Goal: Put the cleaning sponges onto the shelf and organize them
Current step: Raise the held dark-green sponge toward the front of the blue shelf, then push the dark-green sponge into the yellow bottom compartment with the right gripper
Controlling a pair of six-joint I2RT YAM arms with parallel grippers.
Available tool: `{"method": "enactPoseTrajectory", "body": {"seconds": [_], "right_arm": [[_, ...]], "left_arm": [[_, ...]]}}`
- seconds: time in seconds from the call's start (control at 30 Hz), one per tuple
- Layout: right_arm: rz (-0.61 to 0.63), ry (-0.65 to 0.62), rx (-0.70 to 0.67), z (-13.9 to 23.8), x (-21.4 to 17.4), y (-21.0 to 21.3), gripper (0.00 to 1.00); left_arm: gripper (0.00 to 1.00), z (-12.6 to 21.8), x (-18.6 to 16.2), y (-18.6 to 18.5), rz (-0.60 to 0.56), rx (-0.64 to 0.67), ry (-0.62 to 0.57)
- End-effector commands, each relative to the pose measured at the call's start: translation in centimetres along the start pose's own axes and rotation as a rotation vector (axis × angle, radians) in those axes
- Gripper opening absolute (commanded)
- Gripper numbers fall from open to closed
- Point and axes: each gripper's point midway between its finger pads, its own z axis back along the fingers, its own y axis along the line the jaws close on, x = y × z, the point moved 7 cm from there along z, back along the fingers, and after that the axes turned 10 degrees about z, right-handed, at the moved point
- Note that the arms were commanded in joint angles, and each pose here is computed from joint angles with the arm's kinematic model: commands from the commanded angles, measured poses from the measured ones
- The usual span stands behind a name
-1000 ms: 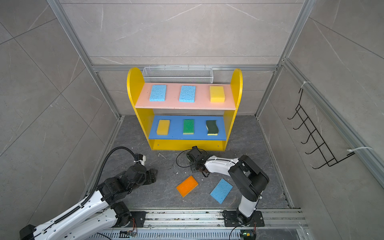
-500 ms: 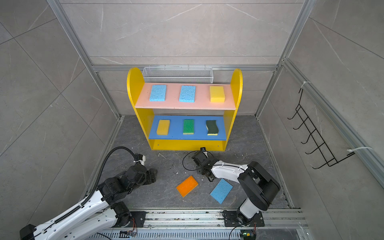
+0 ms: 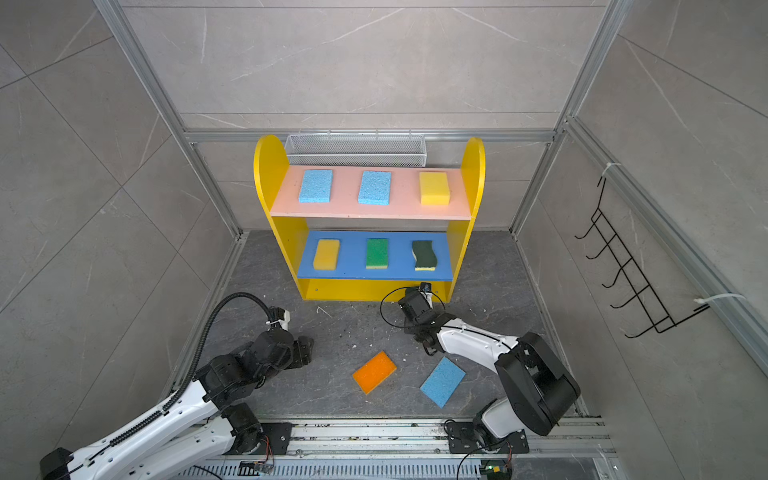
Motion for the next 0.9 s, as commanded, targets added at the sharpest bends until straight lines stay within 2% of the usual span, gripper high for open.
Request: {"method": "enactPoseTrajectory", "body": {"seconds": [0.0, 0.2, 0.53, 0.87], "right_arm": [[-0.087, -0.018, -0.060, -0.2, 0.4, -1.0, 0.36], [-0.148, 0.003, -0.096, -1.7, 0.8, -1.4, 0.36], [-0.200, -0.081, -0.118, -2.9, 2.6, -1.6, 0.36], [-0.185, -0.132, -0.097, -3.6, 3.0, -1.5, 0.36]], "left_arm": [[0.74, -0.1, 0.1, 0.3, 0.011, 0.007, -0.034], [0.74, -0.3, 0.0, 0.5, -0.002, 0.016, -0.040], [0.74, -0.4, 0.2, 0.3, -0.021, 0.009, -0.060], [0.74, -0.8, 0.0, 0.7, -0.033, 0.028, -0.072]]}}
